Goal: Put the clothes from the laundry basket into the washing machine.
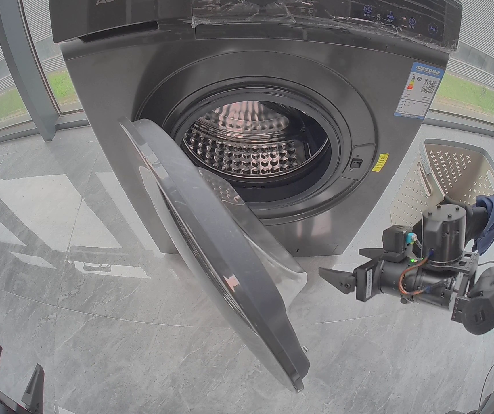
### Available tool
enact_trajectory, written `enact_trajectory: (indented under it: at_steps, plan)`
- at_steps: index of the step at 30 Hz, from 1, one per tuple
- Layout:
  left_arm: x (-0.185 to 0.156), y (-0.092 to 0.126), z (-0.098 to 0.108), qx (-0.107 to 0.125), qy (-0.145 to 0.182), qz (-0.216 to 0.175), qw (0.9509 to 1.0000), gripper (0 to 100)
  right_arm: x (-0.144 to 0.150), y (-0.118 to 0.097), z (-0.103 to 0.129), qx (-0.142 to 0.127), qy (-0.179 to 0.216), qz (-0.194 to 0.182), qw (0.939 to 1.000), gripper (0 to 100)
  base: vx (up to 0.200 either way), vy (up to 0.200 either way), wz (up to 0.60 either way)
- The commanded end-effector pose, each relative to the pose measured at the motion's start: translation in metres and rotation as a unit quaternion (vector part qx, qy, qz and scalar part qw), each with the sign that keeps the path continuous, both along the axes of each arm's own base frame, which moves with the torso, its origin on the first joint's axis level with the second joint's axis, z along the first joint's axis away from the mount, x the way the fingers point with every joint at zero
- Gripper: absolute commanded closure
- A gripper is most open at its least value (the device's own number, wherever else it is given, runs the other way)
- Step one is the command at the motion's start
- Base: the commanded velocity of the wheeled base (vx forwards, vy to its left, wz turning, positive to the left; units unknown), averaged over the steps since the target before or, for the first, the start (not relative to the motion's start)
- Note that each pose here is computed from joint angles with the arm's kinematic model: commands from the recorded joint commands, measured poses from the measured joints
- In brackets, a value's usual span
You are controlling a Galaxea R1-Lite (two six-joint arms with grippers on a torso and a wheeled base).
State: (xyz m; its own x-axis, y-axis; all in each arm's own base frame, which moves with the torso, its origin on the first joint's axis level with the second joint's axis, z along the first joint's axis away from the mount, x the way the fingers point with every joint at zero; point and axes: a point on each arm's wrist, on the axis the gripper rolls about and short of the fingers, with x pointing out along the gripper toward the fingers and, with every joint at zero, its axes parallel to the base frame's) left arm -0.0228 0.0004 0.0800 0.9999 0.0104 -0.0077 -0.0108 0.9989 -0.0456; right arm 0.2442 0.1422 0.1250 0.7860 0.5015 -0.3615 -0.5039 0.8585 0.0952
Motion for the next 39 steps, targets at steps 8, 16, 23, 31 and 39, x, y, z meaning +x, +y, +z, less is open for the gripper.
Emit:
enact_trajectory:
  at_steps: [8, 16, 23, 31, 39]
  plan:
    - [0.0, 0.0, -0.004, 0.0, 0.0, 0.0, 1.0, 0, 0.032, 0.036, -0.023, -0.011, 0.015, 0.015, 0.9997, 0, 0.0, 0.0, 0.0]
    - [0.0, 0.0, -0.004, 0.0, -0.001, 0.0, 1.0, 0, 0.022, 0.04, -0.021, -0.011, 0.015, 0.028, 0.9994, 0, 0.0, 0.0, 0.0]
    - [0.0, 0.0, -0.004, 0.0, 0.0, 0.0, 1.0, 0, 0.029, 0.046, -0.031, -0.013, 0.017, 0.027, 0.9994, 0, 0.0, 0.0, 0.0]
    - [0.0, 0.0, -0.004, 0.0, 0.0, 0.0, 1.0, 0, 0.015, 0.076, -0.041, -0.013, 0.01, 0.064, 0.9978, 0, 0.0, 0.0, 0.0]
    - [0.0, 0.0, -0.004, 0.0, 0.0, 0.0, 1.0, 0, 0.008, 0.08, -0.038, -0.005, 0.002, 0.076, 0.9971, 0, 0.0, 0.0, 0.0]
